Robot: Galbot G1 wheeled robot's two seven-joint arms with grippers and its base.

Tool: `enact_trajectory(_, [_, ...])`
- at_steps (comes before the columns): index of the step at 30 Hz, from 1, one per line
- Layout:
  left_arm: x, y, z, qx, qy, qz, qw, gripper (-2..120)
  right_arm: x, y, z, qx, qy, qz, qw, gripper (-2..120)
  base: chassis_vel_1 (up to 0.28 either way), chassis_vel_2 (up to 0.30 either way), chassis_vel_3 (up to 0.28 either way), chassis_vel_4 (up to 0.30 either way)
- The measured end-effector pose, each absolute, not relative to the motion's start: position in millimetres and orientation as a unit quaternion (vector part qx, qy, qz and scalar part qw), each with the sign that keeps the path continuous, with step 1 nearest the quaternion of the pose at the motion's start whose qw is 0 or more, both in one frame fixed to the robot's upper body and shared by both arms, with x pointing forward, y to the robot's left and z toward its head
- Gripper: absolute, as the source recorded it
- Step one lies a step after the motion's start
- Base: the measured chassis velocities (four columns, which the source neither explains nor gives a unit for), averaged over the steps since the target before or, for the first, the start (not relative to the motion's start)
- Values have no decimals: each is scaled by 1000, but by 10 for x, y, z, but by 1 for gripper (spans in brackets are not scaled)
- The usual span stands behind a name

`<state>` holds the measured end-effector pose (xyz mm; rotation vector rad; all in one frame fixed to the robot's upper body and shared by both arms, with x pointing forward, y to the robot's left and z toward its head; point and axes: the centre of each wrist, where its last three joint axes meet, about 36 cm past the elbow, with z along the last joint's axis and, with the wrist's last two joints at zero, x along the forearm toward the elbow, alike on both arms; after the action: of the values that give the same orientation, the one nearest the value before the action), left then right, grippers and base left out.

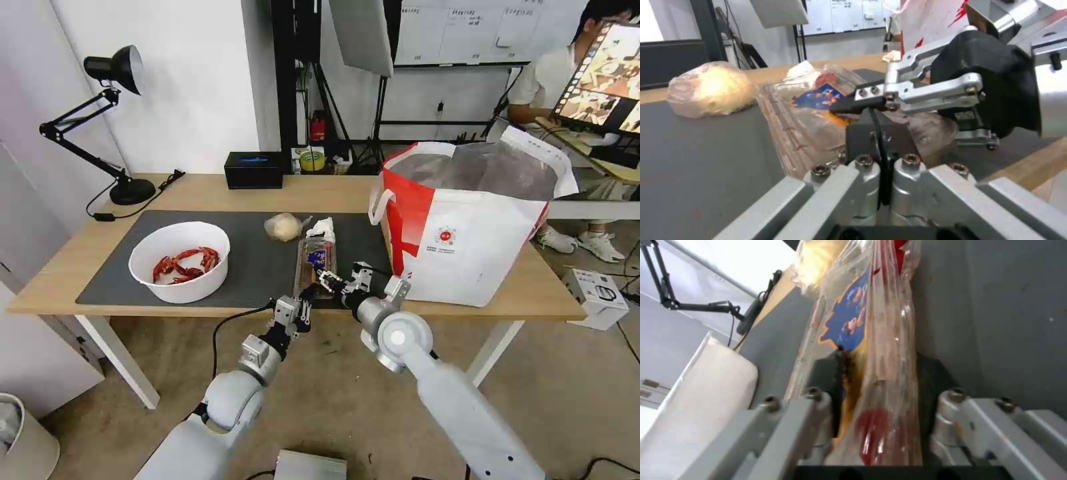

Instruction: Pick up the trash from the table and place it into the takeout bag.

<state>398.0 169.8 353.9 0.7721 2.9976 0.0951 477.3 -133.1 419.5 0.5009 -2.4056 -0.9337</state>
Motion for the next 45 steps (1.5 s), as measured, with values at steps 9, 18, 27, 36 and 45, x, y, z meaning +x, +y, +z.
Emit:
enact_trajectory(9, [3956,1707,3536,247,968,29,21,0,4766,-1326,4181,182,-885,-344,253,1,0,0,0,0])
enact_trajectory(18, [3905,1745,3722,228,973,-24,23,23,4753,-1334,4191,183,-888,-341,249,0,0,0,0,0])
enact_trajectory(27, [3598,2073,4096,150,985,-85,4,58,4647,-1376,4363,194,-895,-329,229,0,0,0,0,0])
enact_trajectory(36, [3385,2388,4334,106,992,-65,-4,88,4348,-1641,4745,199,-904,-324,195,0,0,0,0,0])
enact_trajectory(45, [3237,2498,4410,95,994,-43,-13,100,3885,-2192,5180,205,-913,-318,149,0,0,0,0,0])
